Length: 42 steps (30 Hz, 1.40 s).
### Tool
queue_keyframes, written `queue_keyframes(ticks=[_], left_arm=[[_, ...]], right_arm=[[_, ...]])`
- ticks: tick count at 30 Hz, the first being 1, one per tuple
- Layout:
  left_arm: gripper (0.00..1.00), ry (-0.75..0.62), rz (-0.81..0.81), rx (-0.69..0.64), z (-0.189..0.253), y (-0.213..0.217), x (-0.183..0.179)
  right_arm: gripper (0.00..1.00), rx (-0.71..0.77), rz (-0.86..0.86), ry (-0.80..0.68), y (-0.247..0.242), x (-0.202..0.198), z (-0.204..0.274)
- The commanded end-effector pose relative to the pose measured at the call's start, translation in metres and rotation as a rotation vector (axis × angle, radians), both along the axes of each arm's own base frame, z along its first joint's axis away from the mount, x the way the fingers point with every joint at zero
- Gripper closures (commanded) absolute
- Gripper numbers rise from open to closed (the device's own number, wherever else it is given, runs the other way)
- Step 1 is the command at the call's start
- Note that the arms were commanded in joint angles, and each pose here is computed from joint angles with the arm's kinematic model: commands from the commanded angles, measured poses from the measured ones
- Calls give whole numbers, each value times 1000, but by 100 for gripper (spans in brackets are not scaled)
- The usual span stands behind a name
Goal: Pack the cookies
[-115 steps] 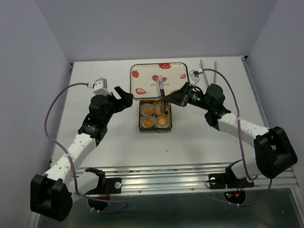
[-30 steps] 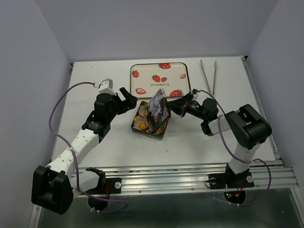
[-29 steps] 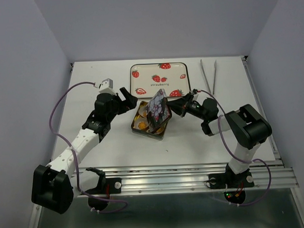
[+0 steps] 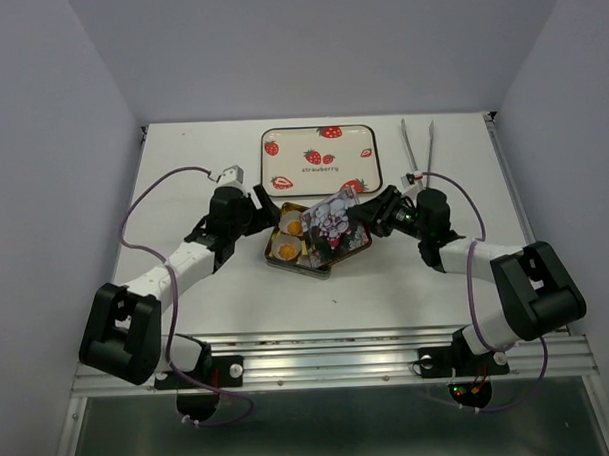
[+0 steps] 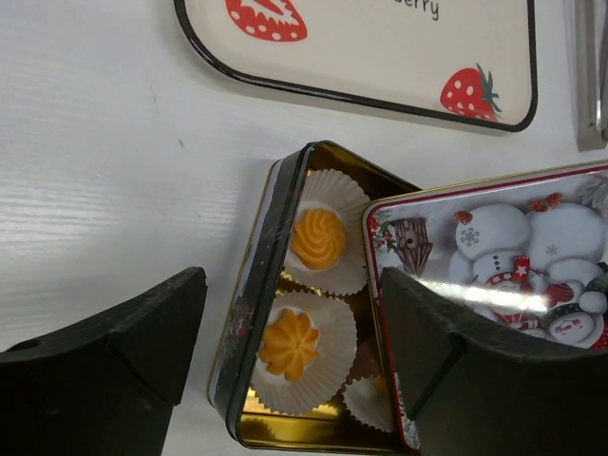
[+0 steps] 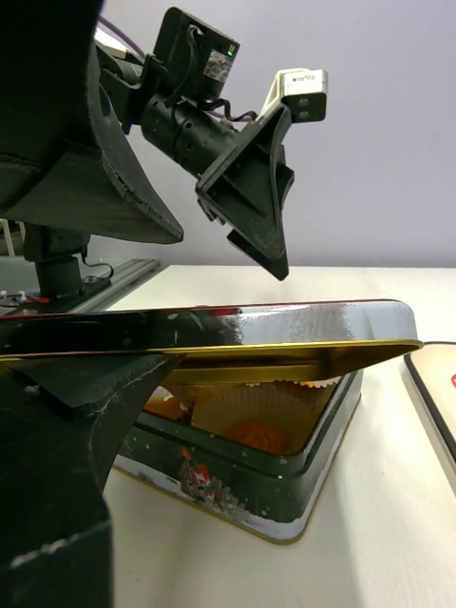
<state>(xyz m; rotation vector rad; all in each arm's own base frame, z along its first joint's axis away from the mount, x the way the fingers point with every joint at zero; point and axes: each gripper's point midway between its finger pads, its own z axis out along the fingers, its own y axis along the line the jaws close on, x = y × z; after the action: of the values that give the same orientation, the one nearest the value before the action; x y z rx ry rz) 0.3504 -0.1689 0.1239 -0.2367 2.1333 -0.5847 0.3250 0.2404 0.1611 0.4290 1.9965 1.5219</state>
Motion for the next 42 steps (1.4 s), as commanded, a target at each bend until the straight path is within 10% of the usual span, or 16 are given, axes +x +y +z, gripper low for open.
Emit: queue_keyframes(ticks=[1, 18, 28, 42], left_arm=[[22, -8, -75, 19, -13, -10, -2], [93, 142, -50, 94, -75, -9, -21], [92, 124, -9, 62, -69, -16, -31], [67, 78, 41, 161, -36, -14, -13]], right_arm=[[48, -29, -21, -39, -3, 5, 1], [49, -119, -84, 13, -14, 11, -32], [53, -127, -58, 20, -9, 18, -46], [46, -265, -155, -102, -27, 36, -21]])
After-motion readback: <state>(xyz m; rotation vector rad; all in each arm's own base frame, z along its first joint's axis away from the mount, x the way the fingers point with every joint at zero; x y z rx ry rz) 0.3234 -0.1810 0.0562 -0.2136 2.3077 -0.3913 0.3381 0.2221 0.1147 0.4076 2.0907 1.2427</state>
